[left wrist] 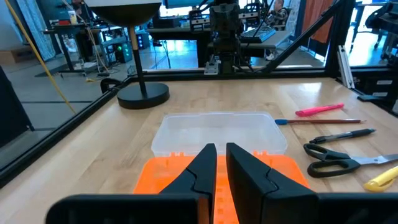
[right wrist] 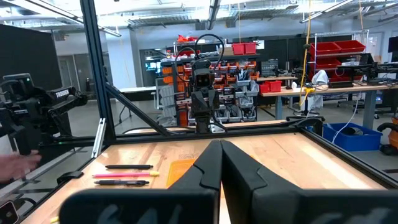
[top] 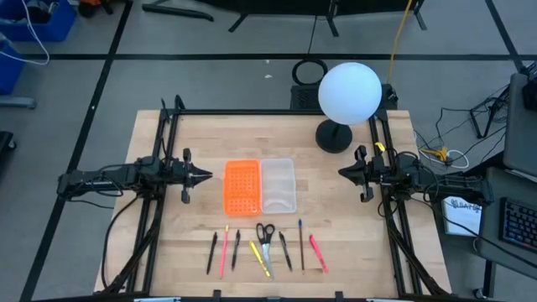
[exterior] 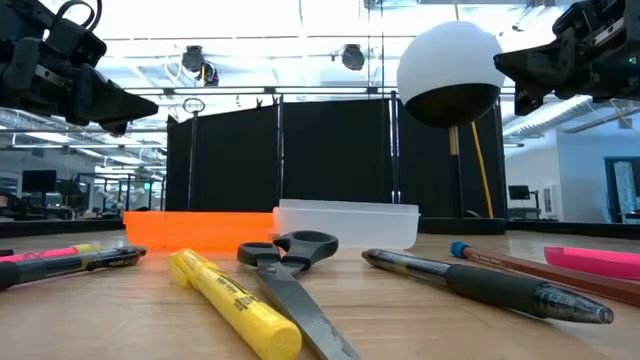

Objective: Pick & place school supplies into a supply box
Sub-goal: Put the black pen into the supply box

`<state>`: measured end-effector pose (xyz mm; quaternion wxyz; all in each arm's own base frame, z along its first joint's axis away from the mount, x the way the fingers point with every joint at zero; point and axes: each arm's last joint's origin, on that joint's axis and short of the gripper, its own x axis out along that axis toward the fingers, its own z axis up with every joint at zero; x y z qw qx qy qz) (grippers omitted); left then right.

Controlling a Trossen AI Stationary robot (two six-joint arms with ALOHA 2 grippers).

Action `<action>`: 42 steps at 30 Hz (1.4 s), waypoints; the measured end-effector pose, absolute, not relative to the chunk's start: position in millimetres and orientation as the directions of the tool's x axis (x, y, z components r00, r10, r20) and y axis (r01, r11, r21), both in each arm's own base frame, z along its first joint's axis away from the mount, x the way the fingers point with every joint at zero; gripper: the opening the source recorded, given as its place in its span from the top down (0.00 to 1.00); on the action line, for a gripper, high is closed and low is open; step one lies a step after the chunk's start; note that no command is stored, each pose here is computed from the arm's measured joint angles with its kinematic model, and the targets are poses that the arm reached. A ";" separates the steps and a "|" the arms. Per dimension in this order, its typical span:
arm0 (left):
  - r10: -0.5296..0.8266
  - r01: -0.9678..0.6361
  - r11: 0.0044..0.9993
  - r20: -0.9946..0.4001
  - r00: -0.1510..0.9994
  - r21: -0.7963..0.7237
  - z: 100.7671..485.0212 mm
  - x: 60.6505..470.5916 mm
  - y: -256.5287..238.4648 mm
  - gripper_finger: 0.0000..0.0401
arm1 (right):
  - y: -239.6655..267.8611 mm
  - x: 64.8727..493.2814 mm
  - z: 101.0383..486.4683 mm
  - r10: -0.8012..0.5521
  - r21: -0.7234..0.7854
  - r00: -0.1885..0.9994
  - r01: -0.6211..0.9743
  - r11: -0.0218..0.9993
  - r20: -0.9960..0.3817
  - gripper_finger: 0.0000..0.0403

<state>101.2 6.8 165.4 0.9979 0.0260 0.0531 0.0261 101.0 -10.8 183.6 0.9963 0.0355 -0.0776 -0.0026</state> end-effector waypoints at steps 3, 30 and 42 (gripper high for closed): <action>0.055 -0.045 0.993 -0.094 0.994 0.105 166.5 101.3 6.8 0.88 | -10.8 101.0 183.7 -0.010 0.071 0.988 -0.001 0.997 0.155 1.00; 0.098 -0.111 0.957 -0.060 0.993 -0.269 203.8 96.8 5.0 0.96 | -10.7 100.4 187.1 -0.010 0.061 0.982 -0.002 0.998 0.190 1.00; 0.170 -0.477 0.814 -0.649 0.742 -0.331 275.3 130.3 -15.4 0.99 | -10.8 101.1 185.7 -0.010 0.040 0.985 0.003 0.999 0.174 1.00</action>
